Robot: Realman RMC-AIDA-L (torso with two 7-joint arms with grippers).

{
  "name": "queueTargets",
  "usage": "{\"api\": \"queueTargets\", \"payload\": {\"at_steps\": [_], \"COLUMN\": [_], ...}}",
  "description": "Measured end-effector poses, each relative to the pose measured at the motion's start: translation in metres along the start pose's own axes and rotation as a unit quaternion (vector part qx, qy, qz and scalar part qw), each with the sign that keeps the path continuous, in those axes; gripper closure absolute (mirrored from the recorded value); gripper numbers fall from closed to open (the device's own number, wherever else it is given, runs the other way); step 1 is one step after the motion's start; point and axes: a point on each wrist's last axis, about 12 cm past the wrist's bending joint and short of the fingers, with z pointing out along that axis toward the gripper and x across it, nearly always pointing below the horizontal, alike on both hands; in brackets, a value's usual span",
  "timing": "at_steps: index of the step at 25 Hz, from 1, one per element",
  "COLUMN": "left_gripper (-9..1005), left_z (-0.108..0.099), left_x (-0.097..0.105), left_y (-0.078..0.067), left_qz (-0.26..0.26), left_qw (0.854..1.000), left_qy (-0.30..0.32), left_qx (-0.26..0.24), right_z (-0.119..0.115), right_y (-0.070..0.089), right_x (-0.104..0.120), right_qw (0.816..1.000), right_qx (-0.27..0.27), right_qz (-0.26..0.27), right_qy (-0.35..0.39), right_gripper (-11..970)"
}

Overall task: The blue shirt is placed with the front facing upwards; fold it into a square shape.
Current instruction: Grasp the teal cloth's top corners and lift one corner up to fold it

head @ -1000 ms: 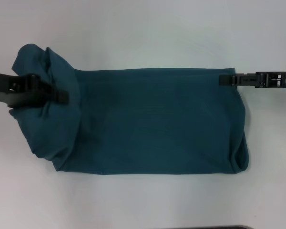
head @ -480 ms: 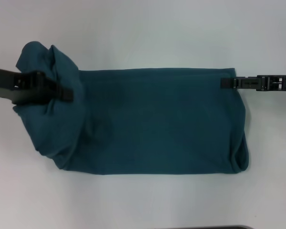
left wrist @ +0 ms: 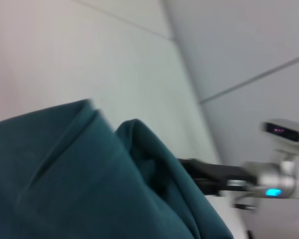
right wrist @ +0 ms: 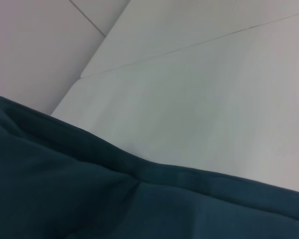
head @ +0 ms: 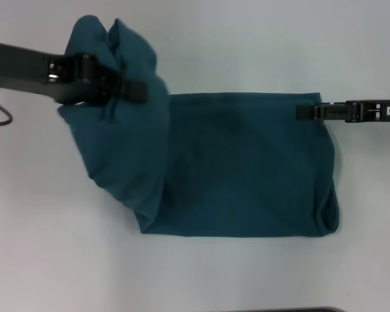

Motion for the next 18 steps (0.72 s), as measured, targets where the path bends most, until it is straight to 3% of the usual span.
{"api": "queueTargets", "payload": {"at_steps": [5, 9, 15, 18], "left_gripper": [909, 909, 909, 909], "left_z": [0.011, 0.018, 0.038, 0.037], "left_x": [0.001, 0.000, -0.002, -0.005], "left_y": [0.001, -0.007, -0.002, -0.008], "left_qz": [-0.002, 0.015, 0.013, 0.034], "left_qw": [0.999, 0.998, 0.998, 0.996], "left_qy": [0.013, 0.020, 0.043, 0.037], "left_qx": [0.030, 0.053, 0.054, 0.068], "right_z": [0.003, 0.005, 0.004, 0.006], "right_y": [0.001, 0.002, 0.001, 0.002], "right_x": [-0.001, -0.003, -0.006, -0.007], "right_qw": [1.000, 1.000, 1.000, 1.000], "right_qx": [0.001, 0.000, 0.002, 0.000], "right_qz": [-0.002, -0.004, 0.000, -0.001], "right_qy": [0.002, 0.003, 0.003, 0.006], "right_gripper": [74, 76, 79, 80]}}
